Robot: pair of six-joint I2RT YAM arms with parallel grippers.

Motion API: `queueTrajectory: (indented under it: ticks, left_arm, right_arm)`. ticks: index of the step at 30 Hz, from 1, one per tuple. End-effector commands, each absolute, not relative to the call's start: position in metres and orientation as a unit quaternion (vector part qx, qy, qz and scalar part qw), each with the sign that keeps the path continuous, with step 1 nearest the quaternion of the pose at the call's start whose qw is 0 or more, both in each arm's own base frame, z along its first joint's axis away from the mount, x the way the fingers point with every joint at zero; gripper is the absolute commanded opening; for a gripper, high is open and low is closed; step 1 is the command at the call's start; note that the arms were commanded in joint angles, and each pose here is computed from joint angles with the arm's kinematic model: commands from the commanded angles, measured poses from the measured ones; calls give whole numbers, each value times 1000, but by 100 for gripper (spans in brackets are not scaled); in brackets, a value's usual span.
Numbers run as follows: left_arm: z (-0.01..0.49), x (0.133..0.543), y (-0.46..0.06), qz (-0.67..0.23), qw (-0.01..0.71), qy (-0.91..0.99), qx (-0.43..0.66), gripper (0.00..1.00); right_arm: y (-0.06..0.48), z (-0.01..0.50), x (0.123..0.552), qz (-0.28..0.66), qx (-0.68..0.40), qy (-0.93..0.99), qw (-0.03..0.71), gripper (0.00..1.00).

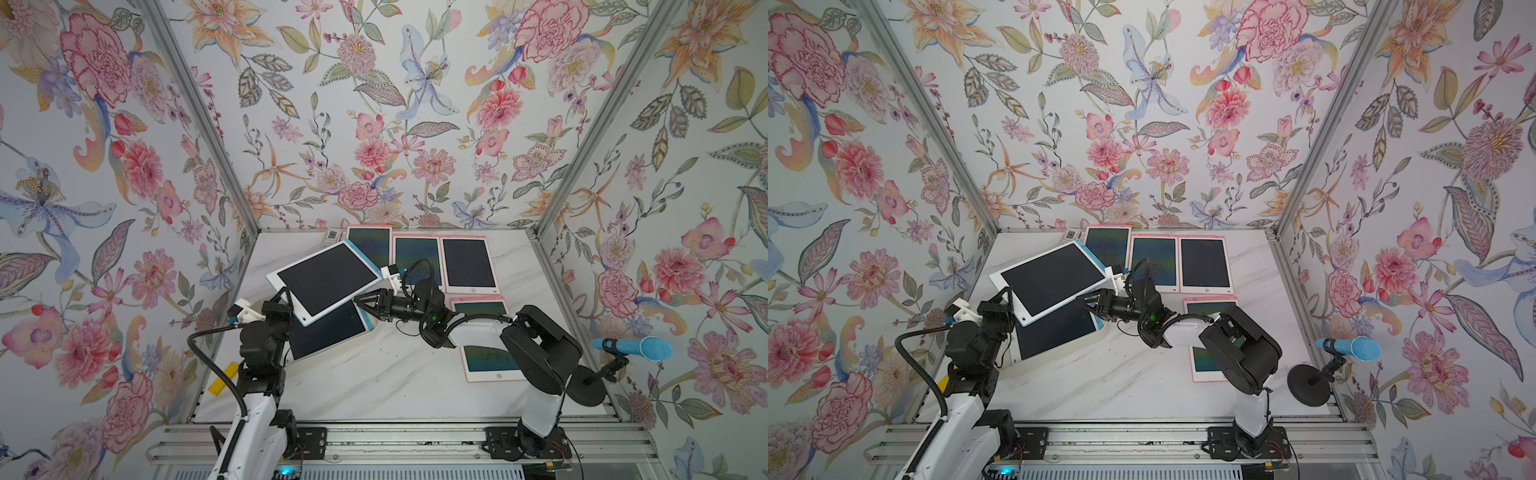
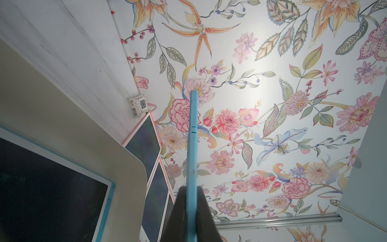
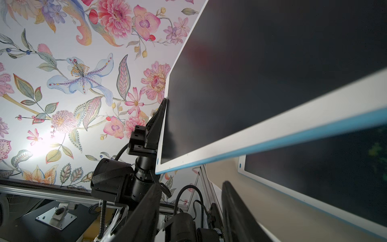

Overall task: Take out the writing tablet from the storage box
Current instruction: Pick up the writing tablet from the storage box.

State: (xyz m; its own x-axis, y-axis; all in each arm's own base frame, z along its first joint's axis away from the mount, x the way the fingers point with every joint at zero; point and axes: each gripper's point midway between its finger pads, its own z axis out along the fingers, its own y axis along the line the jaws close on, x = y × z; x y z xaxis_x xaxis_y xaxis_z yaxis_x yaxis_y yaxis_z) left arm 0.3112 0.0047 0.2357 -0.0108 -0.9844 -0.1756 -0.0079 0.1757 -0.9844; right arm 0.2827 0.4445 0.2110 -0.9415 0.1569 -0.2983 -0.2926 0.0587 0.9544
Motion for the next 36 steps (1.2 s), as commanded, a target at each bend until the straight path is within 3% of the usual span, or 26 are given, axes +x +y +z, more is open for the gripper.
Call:
queueTrajectory:
  ticks: [1, 14, 19, 30, 36]
  left_arm:
    - [247, 307, 5, -476, 547, 521, -451, 0]
    - [241, 306, 2, -482, 539, 525, -449, 0]
    - [237, 305, 1, -486, 536, 523, -450, 0]
    - [217, 306, -5, -494, 514, 534, -454, 0]
    - [197, 303, -13, -495, 491, 554, -455, 0]
  right_arm:
    - [455, 218, 292, 699, -37, 694, 165, 47]
    - [473, 218, 306, 716, -33, 679, 162, 44]
    - [477, 218, 313, 713, -28, 680, 167, 35]
    - [486, 222, 324, 711, -27, 679, 182, 26]
    - [491, 228, 327, 703, -57, 683, 189, 14]
